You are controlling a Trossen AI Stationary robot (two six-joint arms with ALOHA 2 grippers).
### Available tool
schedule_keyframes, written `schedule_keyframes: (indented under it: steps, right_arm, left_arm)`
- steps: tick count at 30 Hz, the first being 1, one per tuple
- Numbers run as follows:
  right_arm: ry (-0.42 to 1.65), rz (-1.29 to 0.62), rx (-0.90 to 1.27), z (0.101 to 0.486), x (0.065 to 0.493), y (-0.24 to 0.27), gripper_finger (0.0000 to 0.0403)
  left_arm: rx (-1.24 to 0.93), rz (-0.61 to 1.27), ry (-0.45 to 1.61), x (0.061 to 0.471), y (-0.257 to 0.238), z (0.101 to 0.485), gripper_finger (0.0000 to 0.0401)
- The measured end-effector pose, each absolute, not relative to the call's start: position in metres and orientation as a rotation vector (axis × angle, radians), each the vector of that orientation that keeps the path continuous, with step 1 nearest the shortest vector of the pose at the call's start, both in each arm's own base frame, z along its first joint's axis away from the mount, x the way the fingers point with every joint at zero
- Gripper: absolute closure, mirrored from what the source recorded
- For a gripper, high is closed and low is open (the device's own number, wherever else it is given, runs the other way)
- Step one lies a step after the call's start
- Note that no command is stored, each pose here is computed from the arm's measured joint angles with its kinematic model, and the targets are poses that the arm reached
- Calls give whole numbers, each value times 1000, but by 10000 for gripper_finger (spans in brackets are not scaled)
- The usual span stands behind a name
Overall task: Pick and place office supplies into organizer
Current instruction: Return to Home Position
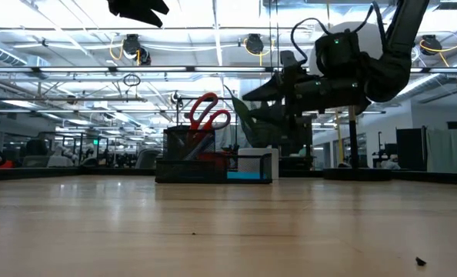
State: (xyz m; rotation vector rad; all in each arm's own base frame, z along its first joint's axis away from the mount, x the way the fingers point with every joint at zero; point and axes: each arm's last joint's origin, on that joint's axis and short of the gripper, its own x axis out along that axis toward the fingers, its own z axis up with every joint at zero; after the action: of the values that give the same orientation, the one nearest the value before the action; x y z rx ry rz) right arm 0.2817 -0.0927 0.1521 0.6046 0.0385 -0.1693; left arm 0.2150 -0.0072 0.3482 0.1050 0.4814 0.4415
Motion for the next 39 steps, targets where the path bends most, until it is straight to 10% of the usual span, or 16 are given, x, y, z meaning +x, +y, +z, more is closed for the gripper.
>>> schedule_keyframes:
  steps: [39]
  right_arm:
    - [-46,87,337,195,279,-55,216]
  left_arm:
    - [49,251,294,235,-10,290,54]
